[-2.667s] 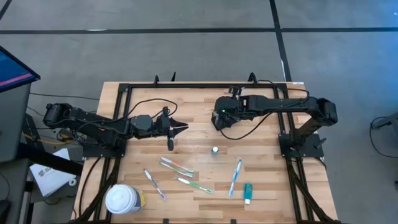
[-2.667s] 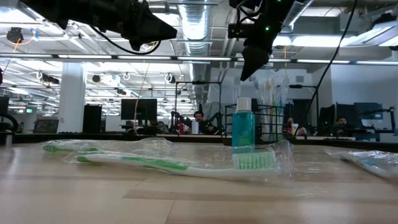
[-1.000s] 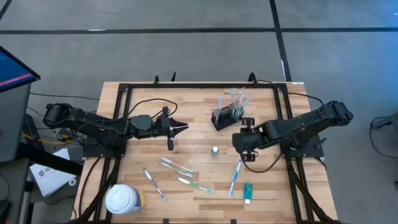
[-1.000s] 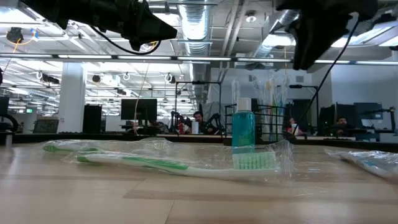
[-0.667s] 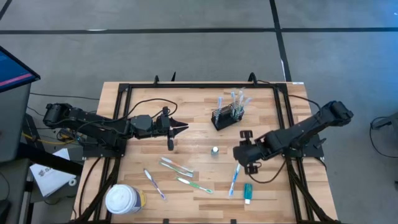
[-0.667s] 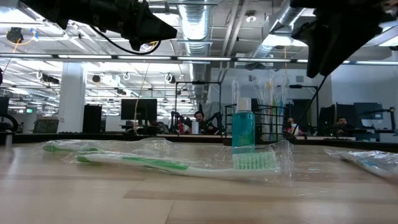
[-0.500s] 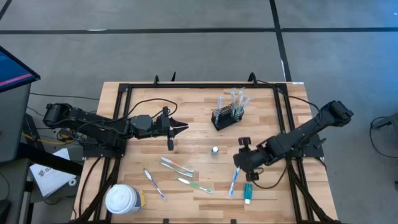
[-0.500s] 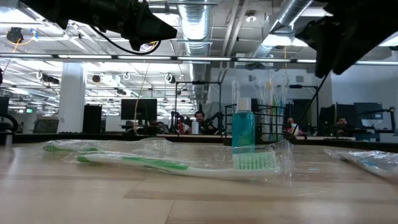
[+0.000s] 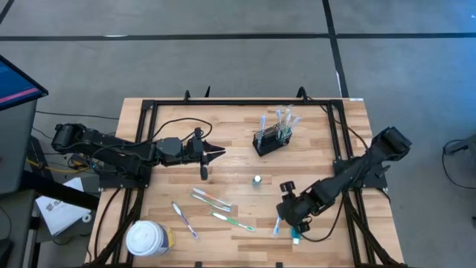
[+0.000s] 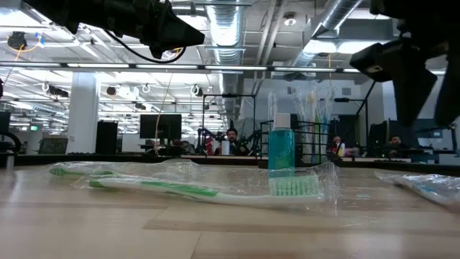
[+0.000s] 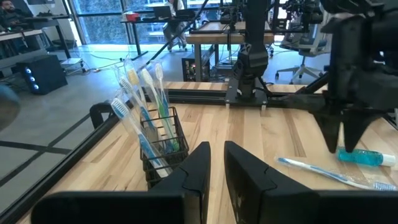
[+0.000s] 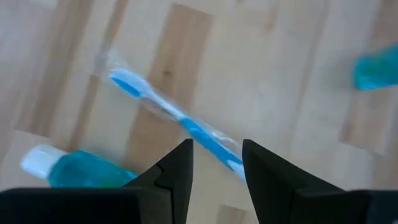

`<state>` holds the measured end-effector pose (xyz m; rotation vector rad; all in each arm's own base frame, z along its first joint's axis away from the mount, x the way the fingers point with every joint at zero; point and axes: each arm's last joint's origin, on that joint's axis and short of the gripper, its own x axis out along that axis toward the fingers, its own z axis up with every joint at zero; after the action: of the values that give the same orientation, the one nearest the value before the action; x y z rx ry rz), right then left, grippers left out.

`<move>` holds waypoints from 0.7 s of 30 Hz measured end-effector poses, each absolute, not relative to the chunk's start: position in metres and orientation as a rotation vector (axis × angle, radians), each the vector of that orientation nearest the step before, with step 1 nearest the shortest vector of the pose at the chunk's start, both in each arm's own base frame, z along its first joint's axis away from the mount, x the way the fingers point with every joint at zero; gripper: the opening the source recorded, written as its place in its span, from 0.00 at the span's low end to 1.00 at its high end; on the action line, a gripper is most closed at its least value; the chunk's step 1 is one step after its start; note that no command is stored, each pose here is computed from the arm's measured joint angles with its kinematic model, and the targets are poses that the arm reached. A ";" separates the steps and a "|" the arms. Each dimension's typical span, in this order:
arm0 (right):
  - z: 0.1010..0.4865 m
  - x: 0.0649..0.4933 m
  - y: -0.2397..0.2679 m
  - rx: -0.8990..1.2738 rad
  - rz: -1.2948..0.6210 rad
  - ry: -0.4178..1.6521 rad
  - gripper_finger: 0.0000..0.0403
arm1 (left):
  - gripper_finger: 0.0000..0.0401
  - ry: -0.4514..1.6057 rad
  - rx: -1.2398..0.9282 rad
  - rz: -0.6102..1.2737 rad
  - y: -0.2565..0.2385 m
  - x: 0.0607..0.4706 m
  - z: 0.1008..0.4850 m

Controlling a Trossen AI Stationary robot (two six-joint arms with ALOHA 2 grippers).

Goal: Pick & Place toothbrushing station
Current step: Put the blue toothbrush into the mesh organizer

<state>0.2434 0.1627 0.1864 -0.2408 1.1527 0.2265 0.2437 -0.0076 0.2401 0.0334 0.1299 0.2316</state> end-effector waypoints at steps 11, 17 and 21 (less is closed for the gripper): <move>0.169 0.252 0.179 -0.172 0.335 1.155 0.32 | 0.10 0.130 0.033 0.231 -0.008 0.244 0.240; 0.171 0.254 0.180 -0.167 0.361 1.130 0.32 | 0.10 0.146 0.036 0.232 -0.007 0.242 0.235; 0.171 0.256 0.181 -0.163 0.375 1.115 0.32 | 0.10 0.154 0.038 0.231 -0.007 0.241 0.232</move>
<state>0.2555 0.1812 0.1713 -0.1630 1.1153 0.3749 0.2408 -0.0074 0.2315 0.0378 0.1540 0.2314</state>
